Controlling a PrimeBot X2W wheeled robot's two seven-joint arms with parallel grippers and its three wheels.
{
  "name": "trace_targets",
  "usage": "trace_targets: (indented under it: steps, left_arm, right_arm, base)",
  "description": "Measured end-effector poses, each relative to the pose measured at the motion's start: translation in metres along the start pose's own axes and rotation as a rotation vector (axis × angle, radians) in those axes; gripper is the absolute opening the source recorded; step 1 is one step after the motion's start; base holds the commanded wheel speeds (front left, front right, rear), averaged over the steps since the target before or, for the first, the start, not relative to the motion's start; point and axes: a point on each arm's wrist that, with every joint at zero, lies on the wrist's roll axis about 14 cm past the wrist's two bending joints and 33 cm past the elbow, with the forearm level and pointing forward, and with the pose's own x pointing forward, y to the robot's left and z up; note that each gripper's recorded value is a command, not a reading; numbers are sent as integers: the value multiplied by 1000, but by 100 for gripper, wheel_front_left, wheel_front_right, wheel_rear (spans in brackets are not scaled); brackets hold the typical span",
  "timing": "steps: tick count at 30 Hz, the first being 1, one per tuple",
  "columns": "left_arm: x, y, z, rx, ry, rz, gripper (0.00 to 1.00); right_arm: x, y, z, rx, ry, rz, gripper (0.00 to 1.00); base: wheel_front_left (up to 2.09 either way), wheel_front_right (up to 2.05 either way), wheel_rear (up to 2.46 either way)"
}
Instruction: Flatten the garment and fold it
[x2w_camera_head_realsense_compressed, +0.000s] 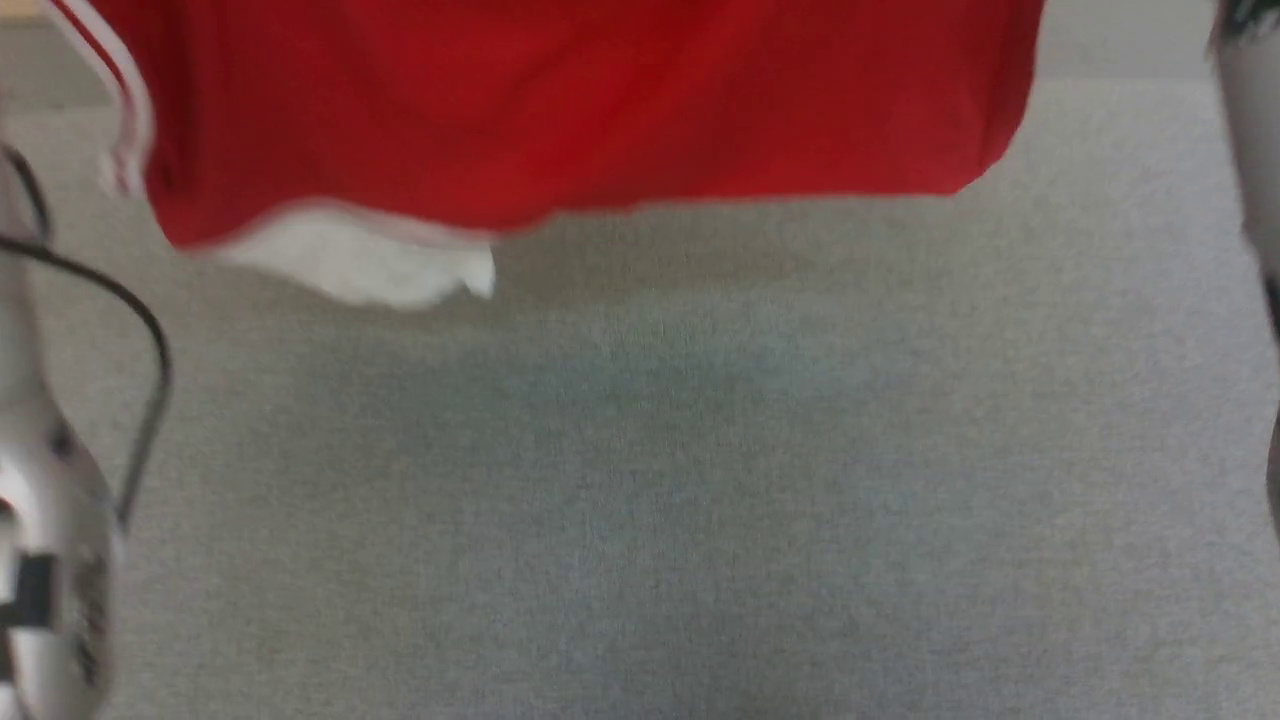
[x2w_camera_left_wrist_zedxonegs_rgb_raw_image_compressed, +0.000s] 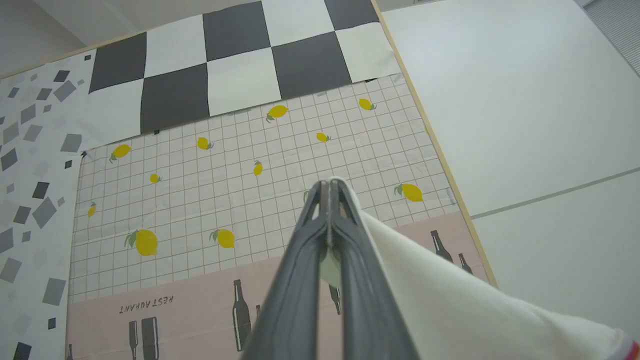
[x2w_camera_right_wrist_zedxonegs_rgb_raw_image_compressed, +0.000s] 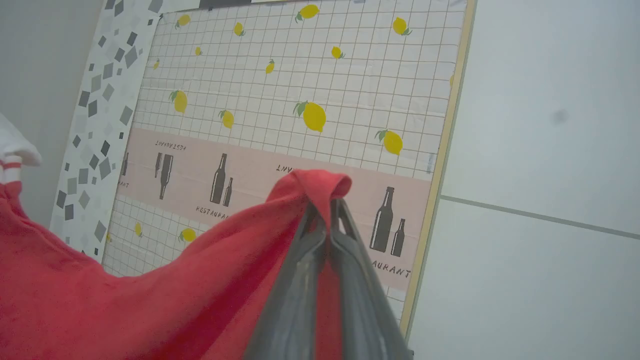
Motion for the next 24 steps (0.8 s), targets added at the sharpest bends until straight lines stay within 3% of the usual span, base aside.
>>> trace_targets:
  steps: [5,12,20,21,24]
  left_arm:
    - [29,11,-28,19,-11,15,0]
    - [39,5,-93,-8,28,20,0]
    - [-3,-10,-195,-45,200,22,0]
    - [-32,-13,-230,-57,287,25,0]
    - [-65,-17,-256,-82,378,33,0]
  right_arm:
    - [32,-14,-17,-29,-23,-23,0]
    - [55,-33,-78,-45,21,-57,0]
    - [41,-34,-186,-22,178,-66,0]
    - [27,-24,-222,-20,245,-46,0]
    - [5,-18,-253,-8,322,-37,0]
  base:
    - [0,0,0]
    - [0,0,0]
    - [0,0,0]
    - [0,0,0]
    - [0,0,0]
